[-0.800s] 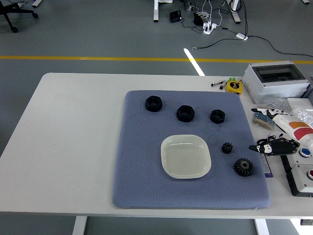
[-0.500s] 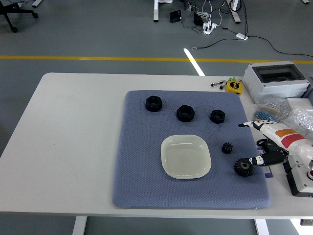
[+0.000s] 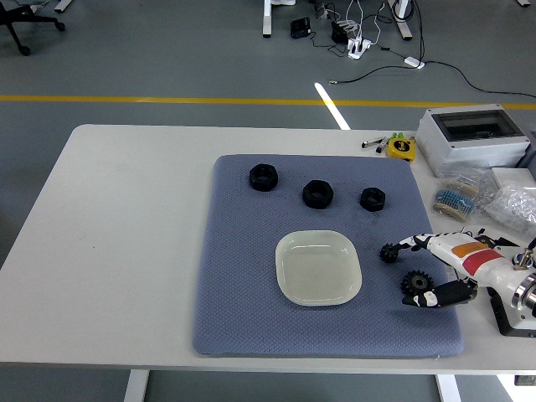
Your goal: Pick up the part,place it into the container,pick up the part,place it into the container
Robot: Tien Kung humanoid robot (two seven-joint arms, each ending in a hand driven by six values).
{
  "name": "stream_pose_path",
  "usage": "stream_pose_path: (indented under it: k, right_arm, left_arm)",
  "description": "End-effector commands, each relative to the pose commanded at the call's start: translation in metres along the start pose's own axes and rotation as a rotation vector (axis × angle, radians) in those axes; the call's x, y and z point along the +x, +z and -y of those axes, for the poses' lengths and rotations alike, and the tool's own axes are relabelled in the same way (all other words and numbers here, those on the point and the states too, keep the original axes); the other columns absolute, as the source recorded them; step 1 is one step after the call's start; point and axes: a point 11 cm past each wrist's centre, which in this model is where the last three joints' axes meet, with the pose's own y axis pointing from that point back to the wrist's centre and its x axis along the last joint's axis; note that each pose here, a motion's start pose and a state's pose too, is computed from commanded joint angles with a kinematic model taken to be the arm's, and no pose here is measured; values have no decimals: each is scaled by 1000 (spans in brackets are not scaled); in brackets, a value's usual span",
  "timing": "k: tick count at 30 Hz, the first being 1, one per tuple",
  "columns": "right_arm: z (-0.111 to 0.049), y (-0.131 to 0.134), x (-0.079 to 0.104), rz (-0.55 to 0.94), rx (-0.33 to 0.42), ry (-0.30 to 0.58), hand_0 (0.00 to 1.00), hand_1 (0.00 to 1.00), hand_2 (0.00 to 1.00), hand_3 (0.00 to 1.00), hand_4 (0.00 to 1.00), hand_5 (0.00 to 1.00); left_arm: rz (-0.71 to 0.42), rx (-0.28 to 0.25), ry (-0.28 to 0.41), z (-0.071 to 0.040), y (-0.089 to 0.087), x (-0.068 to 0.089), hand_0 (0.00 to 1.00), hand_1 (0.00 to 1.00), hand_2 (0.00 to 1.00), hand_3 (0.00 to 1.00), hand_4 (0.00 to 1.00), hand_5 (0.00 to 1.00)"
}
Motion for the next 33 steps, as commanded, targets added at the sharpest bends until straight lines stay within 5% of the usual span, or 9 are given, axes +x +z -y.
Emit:
stream_pose_path:
  k: [5, 6, 23, 24, 29, 30, 33]
  right_arm:
    - [1, 0, -6, -29, -2, -22, 700, 717, 767, 778, 998, 409]
    - [1, 1, -7, -34, -2, -27, 690, 703, 757, 777, 998, 246]
    - [9, 5, -21, -52, -10, -68, 626, 663, 723, 708, 924, 190]
    - [10, 5, -21, -52, -10, -68, 576, 638, 701, 631, 838, 159]
    - [12, 5, -19, -47, -9, -62, 576, 638, 701, 631, 838, 159]
    - [12, 5, -19, -45, -10, -63, 487, 524, 569, 557, 614, 68]
    - [13, 5, -20, -41, -13, -69, 487, 524, 569, 557, 614, 68]
  left_arm:
    - [1, 0, -1, 0, 0, 0, 705, 633, 716, 619, 716, 679]
    - [2, 0, -1, 0, 0, 0, 705, 636, 716, 620, 716, 679]
    - [4, 14, 1, 0, -7, 0, 705, 634, 715, 617, 716, 680]
    - [5, 15, 0, 0, -8, 0, 706, 635, 715, 619, 716, 679]
    - [9, 16, 1, 0, -8, 1, 706, 635, 715, 619, 716, 679]
    - [9, 17, 1, 0, -9, 1, 706, 637, 716, 619, 716, 679]
    - [10, 18, 1, 0, -9, 1, 706, 637, 716, 619, 716, 679]
